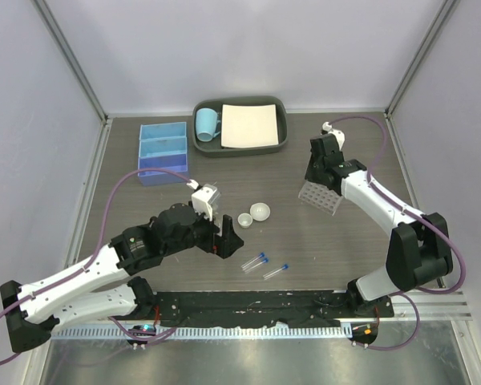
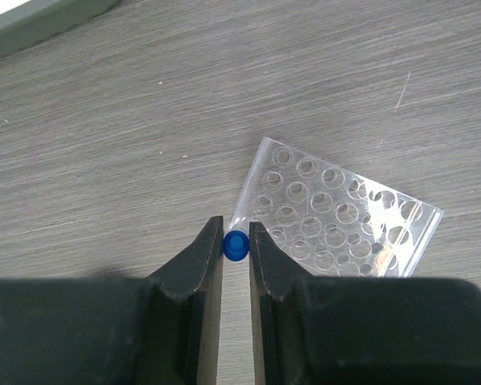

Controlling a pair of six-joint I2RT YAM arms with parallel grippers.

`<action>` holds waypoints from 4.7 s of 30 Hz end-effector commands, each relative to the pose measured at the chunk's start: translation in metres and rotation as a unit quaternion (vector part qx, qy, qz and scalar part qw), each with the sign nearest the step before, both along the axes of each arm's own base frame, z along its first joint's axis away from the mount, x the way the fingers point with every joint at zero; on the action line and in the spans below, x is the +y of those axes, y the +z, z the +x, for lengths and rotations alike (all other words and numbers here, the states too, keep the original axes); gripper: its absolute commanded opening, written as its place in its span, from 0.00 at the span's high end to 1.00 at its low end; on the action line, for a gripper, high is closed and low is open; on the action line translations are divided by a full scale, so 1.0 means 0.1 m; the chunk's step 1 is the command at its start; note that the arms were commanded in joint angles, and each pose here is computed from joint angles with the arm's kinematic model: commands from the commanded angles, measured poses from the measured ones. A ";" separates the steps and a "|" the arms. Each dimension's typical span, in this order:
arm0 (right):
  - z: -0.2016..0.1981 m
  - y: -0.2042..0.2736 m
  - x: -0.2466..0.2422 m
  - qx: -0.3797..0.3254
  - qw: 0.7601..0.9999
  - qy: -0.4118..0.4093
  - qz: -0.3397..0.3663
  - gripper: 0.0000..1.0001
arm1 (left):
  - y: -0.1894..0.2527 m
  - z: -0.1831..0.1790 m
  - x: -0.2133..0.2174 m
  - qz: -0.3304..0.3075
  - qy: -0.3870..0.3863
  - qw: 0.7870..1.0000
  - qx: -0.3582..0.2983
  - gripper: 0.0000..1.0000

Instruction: Organize the chemistry lab equipment

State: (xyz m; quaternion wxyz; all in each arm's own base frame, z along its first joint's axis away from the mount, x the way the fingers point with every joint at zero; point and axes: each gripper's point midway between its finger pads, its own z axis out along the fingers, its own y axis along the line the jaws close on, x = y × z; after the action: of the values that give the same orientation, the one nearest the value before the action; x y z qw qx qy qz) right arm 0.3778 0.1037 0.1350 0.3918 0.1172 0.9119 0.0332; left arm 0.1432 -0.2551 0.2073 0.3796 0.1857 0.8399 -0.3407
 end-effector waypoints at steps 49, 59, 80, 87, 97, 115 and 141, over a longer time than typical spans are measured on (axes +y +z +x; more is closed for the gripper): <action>-0.09 -0.25 0.06 -0.015 1.000 0.019 -0.013 0.76 | 0.02 0.08 -0.04 -0.010 0.013 1.000 -0.010 0.03; -0.09 -0.24 0.10 -0.026 0.999 0.023 -0.031 0.76 | 0.01 0.08 -0.04 -0.009 0.012 1.000 -0.010 0.03; -0.14 -0.10 0.14 -0.047 0.998 0.028 -0.039 0.35 | 0.00 0.09 -0.05 -0.003 0.012 1.000 -0.008 0.03; -0.38 0.26 0.18 -0.061 0.997 0.039 -0.041 0.34 | -0.42 0.09 -0.15 0.061 0.017 0.998 0.000 0.05; -1.02 0.48 0.23 -0.047 0.995 0.078 -0.028 0.34 | -0.77 -0.18 -0.70 0.112 -0.032 0.993 -0.015 0.17; -1.69 0.51 0.09 -0.027 0.994 0.104 0.032 0.32 | -1.12 -0.66 -1.49 0.180 -0.137 0.972 -0.071 0.39; -1.83 0.49 0.24 -0.025 0.987 0.135 0.086 0.32 | -1.73 -0.40 -1.37 0.212 -0.137 0.965 -0.067 0.48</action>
State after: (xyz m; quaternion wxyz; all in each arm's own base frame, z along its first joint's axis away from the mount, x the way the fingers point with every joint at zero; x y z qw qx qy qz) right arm 0.1904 0.1196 0.1764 0.3817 0.0216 0.9126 0.1452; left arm 0.0932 -0.3843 0.0320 0.3206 0.4057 0.8374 -0.1771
